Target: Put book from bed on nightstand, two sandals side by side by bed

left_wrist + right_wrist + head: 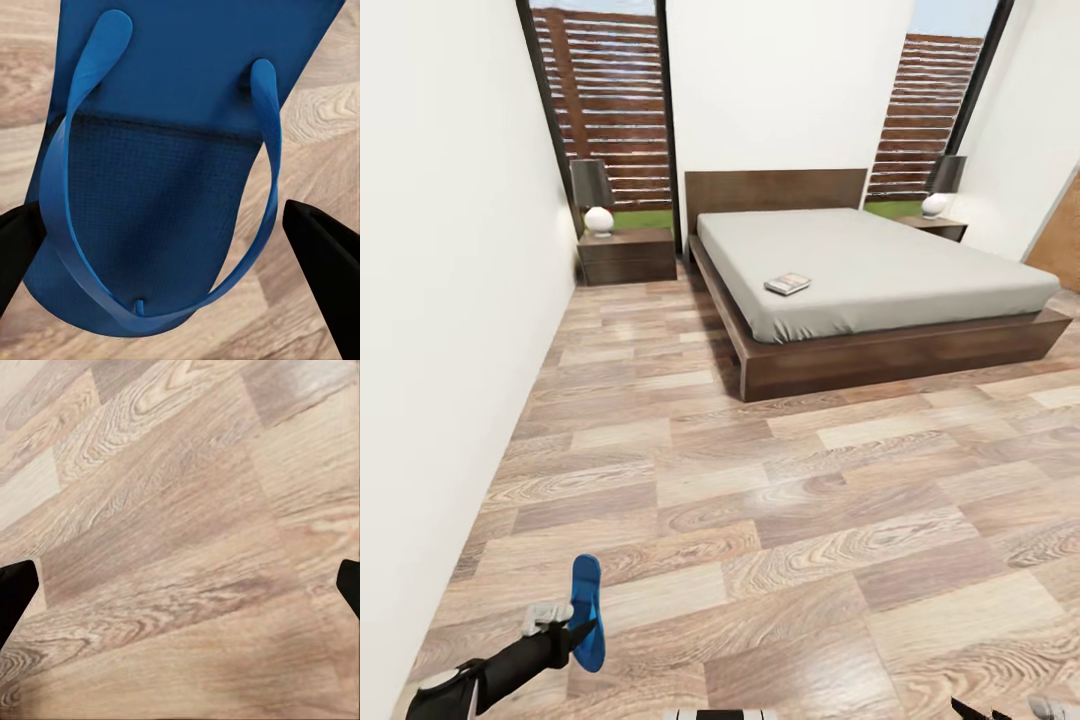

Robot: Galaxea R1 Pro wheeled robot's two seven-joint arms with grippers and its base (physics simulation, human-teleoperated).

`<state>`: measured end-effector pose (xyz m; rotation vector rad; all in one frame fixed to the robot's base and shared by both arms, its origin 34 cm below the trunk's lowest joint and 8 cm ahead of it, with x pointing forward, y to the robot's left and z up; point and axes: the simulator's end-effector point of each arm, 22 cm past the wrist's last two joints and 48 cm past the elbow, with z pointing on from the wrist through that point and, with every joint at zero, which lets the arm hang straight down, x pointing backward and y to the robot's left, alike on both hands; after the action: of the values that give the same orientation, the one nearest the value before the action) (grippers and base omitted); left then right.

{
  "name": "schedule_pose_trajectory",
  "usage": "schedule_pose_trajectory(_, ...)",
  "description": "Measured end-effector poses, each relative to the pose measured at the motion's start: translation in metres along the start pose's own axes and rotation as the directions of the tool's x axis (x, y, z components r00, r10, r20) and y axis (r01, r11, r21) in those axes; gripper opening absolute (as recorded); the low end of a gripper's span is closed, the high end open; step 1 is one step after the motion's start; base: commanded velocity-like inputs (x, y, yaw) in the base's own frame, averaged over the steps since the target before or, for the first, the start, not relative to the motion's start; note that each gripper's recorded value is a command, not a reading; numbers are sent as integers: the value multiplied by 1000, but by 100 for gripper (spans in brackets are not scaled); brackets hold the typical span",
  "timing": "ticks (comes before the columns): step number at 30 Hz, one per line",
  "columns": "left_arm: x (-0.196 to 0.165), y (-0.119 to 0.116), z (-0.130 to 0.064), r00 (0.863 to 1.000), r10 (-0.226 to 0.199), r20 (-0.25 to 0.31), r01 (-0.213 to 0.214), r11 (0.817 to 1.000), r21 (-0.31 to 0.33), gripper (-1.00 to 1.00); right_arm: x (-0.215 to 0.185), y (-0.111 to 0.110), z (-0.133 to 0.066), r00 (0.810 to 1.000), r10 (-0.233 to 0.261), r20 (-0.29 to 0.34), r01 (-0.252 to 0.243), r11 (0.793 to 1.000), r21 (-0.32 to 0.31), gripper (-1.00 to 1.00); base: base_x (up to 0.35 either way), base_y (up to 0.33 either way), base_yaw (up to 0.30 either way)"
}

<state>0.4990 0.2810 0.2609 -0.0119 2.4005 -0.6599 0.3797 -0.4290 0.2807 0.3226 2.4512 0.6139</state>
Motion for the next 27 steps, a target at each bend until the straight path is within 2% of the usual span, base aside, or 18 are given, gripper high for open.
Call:
schedule_pose_trajectory(13,-18,-16,-4,998,40,39,-41,999,23,-100,-22,14,-4,999,-19,40,20,1000,-18,100,0,0,0)
schedule_pose_trajectory(18,-15,-26,-3,999,29,37,-31,998,48,-100,-29,18,-7,998,-24,57,26,999,-29,100,0,0,0)
schedule_pose_trajectory(27,-27,-31,-9,997,37,63,-41,998,51,-100,-41,23,-12,995,-42,95,45,998,-36,100,0,0,0)
